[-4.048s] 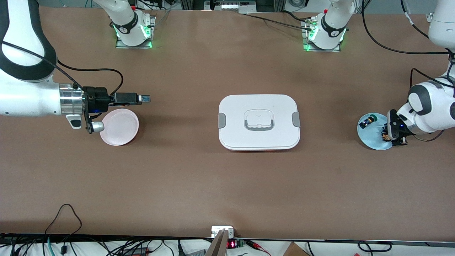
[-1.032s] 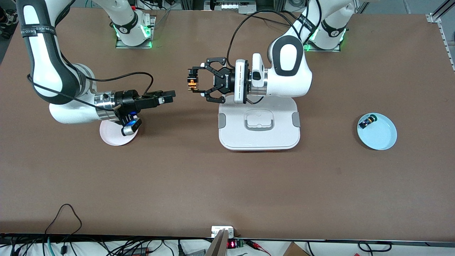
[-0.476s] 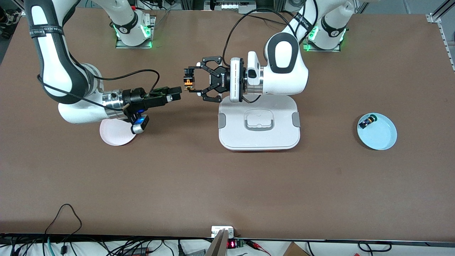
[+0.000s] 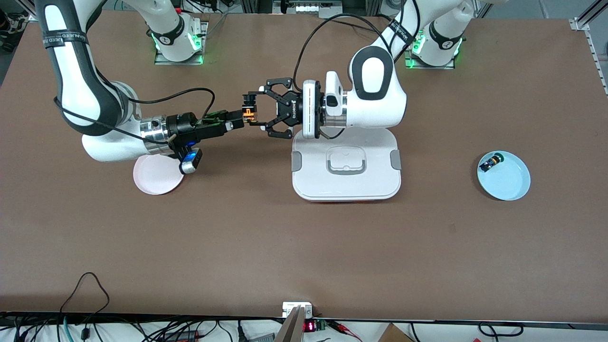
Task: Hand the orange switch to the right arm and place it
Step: 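Grasp the orange switch with the right gripper from the left gripper, then open the left gripper and withdraw it while the right gripper pulls back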
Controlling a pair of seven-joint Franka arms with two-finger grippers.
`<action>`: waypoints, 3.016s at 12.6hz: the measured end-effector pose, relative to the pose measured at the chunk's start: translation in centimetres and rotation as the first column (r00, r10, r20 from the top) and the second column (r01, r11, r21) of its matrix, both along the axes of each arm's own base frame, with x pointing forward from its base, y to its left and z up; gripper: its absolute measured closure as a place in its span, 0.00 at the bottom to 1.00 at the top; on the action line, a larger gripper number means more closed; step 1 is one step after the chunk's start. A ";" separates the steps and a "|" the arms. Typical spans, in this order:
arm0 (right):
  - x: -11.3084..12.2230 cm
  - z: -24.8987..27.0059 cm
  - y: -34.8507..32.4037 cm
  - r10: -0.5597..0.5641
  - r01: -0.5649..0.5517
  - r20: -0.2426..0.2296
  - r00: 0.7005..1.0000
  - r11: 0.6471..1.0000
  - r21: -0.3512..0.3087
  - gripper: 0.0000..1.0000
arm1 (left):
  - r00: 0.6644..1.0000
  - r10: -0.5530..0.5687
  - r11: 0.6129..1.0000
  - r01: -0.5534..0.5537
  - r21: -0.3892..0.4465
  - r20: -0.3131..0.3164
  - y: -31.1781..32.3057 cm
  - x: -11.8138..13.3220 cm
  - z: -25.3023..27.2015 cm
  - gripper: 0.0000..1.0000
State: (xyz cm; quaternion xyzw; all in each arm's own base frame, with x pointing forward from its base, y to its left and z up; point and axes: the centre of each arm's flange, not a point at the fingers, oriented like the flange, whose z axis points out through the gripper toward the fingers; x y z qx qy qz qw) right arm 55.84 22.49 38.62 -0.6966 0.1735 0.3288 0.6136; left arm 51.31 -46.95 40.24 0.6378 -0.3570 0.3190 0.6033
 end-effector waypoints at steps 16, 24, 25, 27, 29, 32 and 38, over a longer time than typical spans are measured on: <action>-1.2 0.0 0.1 -0.011 0.010 0.017 1.000 1.000 0.027 0.44 | 1.000 0.010 1.000 -0.010 -0.007 -0.018 -0.4 0.4 -0.9 0.28; -1.1 -0.2 0.0 -0.016 0.015 0.033 0.999 0.999 0.033 0.59 | 1.000 0.015 1.000 -0.015 -0.008 -0.011 -0.2 0.7 -0.8 0.28; -1.1 -0.2 0.0 -0.017 0.016 0.034 0.999 0.999 0.035 0.59 | 1.000 0.015 1.000 -0.015 -0.008 -0.010 -0.2 0.7 -0.7 0.28; -1.2 -0.2 0.2 -0.017 0.014 0.059 0.998 0.999 0.041 0.59 | 1.000 0.023 1.000 -0.023 -0.011 -0.008 0.1 1.1 -0.5 0.11; -1.2 -0.2 0.2 -0.016 0.014 0.065 0.998 0.999 0.042 0.59 | 0.999 0.051 0.999 -0.051 -0.011 -0.003 1.5 2.3 -0.2 0.00; -1.2 -0.2 0.2 -0.017 0.014 0.069 0.997 0.999 0.043 0.59 | 0.986 0.164 0.986 -0.164 0.011 0.014 8.2 6.3 -0.3 0.00; -1.0 0.1 -0.2 0.030 -0.029 0.148 0.988 1.000 -0.007 0.59 | 0.938 0.279 0.888 -0.333 0.317 0.204 34.3 11.8 -3.5 0.00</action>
